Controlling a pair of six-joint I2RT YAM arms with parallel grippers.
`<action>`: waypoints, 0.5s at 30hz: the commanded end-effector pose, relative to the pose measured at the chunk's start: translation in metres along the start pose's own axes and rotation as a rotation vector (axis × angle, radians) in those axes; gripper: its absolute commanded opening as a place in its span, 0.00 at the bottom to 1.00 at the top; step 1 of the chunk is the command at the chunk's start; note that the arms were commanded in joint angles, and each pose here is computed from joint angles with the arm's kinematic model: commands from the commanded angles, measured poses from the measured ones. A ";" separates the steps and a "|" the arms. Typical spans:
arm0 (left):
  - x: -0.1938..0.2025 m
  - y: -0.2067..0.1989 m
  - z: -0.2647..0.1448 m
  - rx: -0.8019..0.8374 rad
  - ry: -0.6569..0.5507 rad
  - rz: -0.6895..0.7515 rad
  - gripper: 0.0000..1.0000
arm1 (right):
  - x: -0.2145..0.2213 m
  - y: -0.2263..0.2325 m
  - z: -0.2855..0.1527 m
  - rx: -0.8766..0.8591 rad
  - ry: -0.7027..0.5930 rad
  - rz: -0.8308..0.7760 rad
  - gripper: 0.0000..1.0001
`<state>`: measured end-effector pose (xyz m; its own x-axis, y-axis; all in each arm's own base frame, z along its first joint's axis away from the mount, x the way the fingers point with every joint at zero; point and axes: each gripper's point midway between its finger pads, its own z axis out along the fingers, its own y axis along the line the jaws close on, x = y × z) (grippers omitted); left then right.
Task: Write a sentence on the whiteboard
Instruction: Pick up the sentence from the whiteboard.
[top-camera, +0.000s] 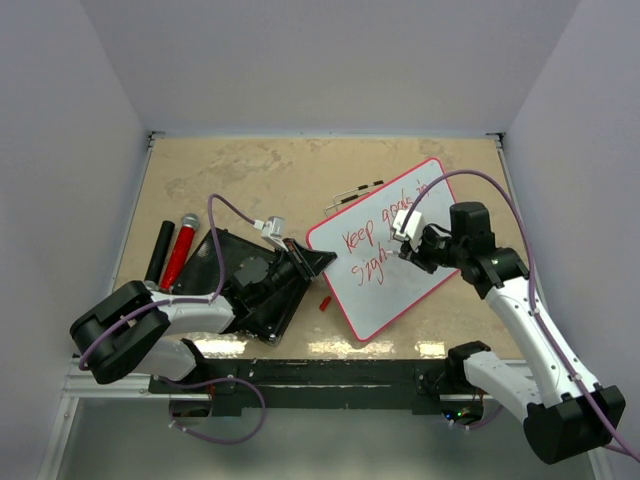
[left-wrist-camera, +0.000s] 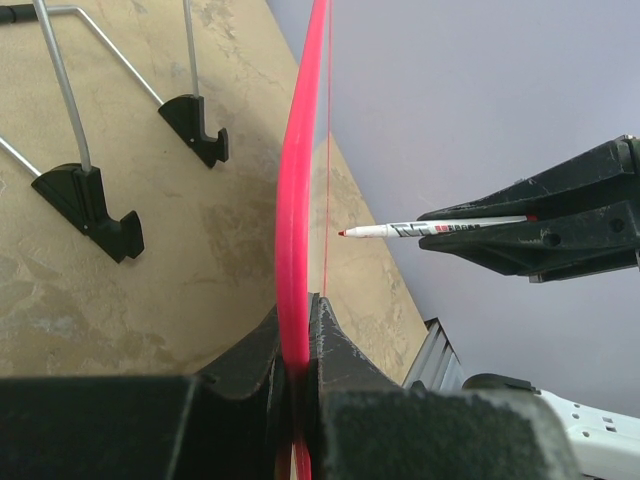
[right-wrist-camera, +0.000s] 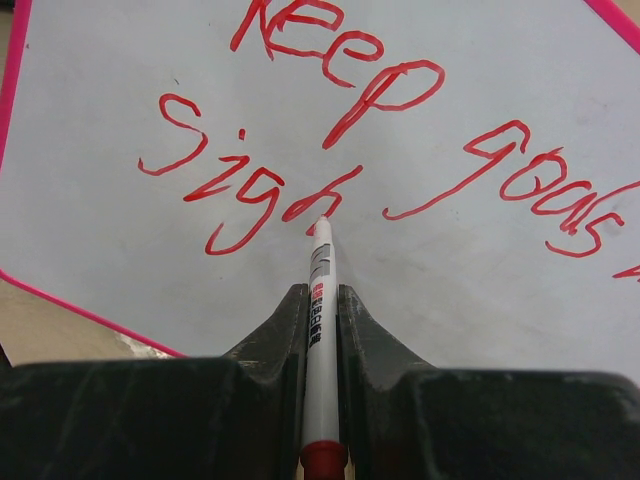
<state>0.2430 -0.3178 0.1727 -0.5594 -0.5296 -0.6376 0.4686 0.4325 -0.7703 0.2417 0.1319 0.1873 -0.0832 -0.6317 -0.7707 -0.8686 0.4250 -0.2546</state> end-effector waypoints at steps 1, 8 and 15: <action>0.003 -0.015 -0.001 0.074 0.024 0.062 0.00 | -0.020 -0.003 -0.007 0.019 -0.072 -0.010 0.00; 0.003 -0.016 -0.001 0.079 0.024 0.061 0.00 | -0.015 -0.002 -0.003 0.015 -0.067 -0.002 0.00; 0.003 -0.016 -0.001 0.077 0.025 0.063 0.00 | -0.014 -0.001 -0.003 0.012 -0.065 -0.001 0.00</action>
<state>0.2429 -0.3178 0.1727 -0.5598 -0.5292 -0.6376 0.4689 0.4321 -0.7703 0.2413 0.1334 0.1912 -0.0797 -0.6179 -0.7822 -0.8650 0.4328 -0.2538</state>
